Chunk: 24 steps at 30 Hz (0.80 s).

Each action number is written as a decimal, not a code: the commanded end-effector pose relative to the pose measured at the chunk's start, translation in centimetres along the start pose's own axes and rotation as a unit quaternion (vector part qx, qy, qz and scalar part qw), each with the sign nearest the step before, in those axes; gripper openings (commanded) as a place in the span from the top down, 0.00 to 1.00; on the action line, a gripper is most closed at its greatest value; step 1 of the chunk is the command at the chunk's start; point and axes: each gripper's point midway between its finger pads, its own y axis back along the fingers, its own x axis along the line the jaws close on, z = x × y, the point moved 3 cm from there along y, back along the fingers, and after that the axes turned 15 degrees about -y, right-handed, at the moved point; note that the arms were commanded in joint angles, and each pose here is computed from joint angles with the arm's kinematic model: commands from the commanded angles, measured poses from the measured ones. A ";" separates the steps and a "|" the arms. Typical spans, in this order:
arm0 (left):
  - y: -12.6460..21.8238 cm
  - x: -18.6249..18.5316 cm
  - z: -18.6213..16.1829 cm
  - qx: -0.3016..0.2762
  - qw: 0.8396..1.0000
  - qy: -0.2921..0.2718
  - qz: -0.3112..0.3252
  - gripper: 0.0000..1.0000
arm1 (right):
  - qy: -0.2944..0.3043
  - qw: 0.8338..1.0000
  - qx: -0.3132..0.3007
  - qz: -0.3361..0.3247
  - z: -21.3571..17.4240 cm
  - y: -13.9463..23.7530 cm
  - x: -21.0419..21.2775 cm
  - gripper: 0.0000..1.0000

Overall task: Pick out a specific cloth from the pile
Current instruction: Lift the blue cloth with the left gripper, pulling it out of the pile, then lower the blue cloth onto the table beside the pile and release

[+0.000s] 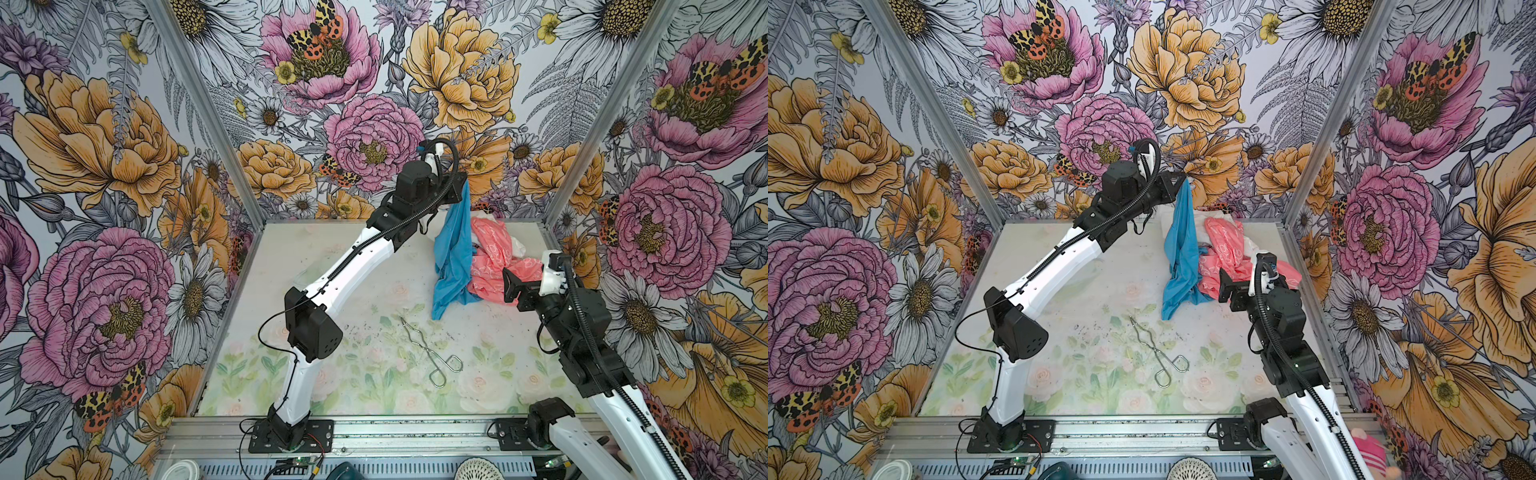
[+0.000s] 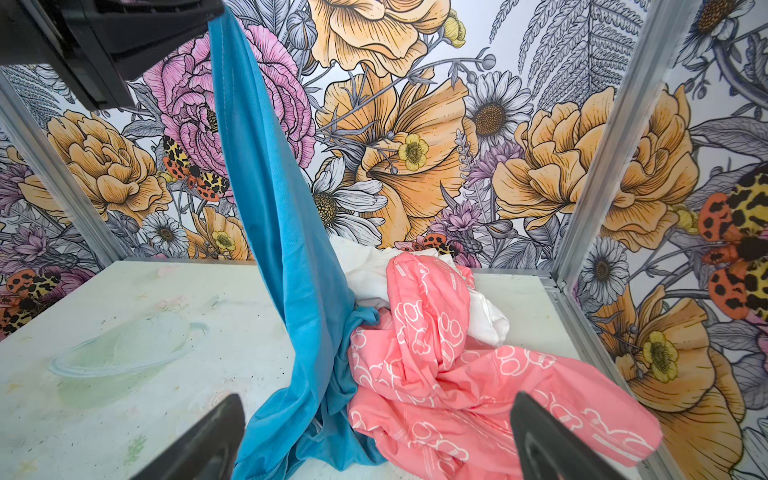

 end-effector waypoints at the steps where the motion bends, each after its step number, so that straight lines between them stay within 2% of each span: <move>1: 2.3 -0.3 3.8 -0.031 0.999 -0.030 0.007 1.00 | -0.007 1.000 0.002 0.008 -0.1 0.1 0.3 0.01; 7: 4.0 1.4 5.4 -0.031 0.996 -0.071 0.047 1.00 | -0.006 1.000 0.003 0.008 -0.1 -0.1 0.3 0.01; 12: 5.7 4.2 5.7 -0.020 0.993 -0.082 0.087 1.00 | -0.005 1.000 0.003 0.008 0.0 -0.1 0.3 0.01; 20: 8.5 10.5 2.8 0.022 0.978 -0.097 0.181 1.00 | -0.004 1.000 0.006 0.010 0.0 -0.2 0.4 0.01; 22: 10.1 11.6 2.9 0.017 0.976 -0.094 0.197 0.98 | -0.003 1.000 0.007 0.011 0.0 -0.4 0.5 0.00; 24: 10.8 13.6 1.5 0.025 0.973 -0.085 0.215 0.91 | -0.004 1.000 0.012 0.012 -0.1 -0.5 0.5 0.01</move>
